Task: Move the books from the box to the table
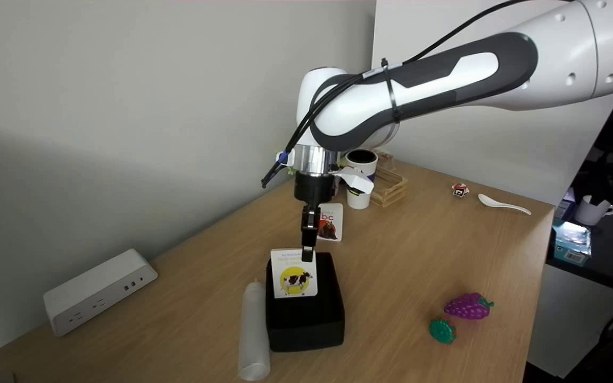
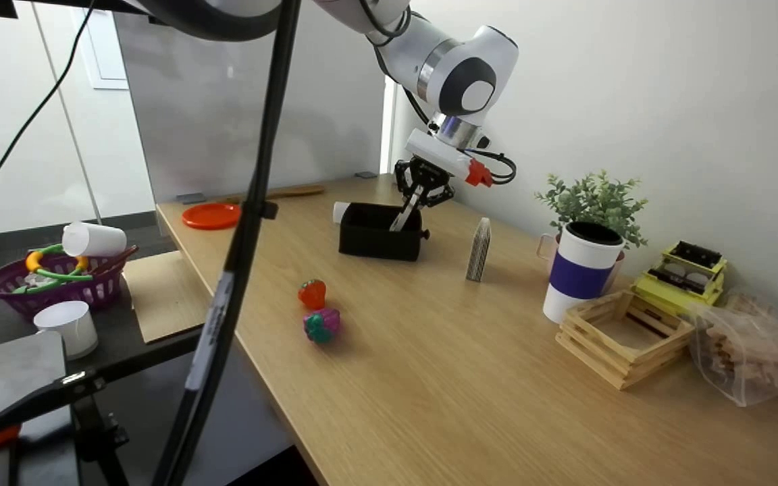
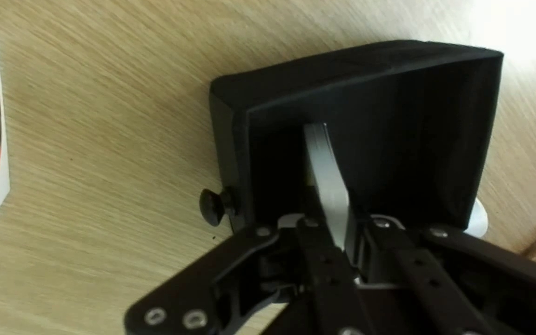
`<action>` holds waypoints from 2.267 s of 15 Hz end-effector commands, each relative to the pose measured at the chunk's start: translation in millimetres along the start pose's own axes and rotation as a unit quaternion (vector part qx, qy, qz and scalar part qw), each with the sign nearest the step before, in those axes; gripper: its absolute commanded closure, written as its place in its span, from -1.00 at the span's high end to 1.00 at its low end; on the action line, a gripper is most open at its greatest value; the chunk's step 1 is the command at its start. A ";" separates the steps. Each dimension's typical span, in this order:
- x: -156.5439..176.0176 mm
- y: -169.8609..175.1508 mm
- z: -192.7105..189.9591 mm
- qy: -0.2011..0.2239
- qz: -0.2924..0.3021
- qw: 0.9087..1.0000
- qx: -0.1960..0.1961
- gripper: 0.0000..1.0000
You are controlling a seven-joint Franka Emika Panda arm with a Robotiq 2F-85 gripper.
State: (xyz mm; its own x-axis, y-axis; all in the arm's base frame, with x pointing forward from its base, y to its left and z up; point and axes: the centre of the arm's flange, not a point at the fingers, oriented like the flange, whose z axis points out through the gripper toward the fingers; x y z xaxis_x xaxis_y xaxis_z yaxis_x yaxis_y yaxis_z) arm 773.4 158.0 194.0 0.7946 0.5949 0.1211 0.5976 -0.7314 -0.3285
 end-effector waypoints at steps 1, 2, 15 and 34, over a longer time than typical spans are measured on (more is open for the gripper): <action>-2.1 -16.1 -9.4 0.006 0.001 1.000 -0.022 -0.93; -2.2 -20.6 -11.9 0.010 0.001 1.000 -0.026 -0.93; -25.6 -41.5 -71.6 0.089 0.089 0.984 -0.128 -0.93; -112.2 -52.3 -84.1 0.039 0.187 0.964 -0.184 -0.93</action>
State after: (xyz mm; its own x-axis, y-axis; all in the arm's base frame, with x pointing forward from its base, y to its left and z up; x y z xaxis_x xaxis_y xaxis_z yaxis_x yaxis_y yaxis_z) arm 684.6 109.2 274.9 0.9601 0.2346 0.1522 0.2423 -0.9696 -0.0345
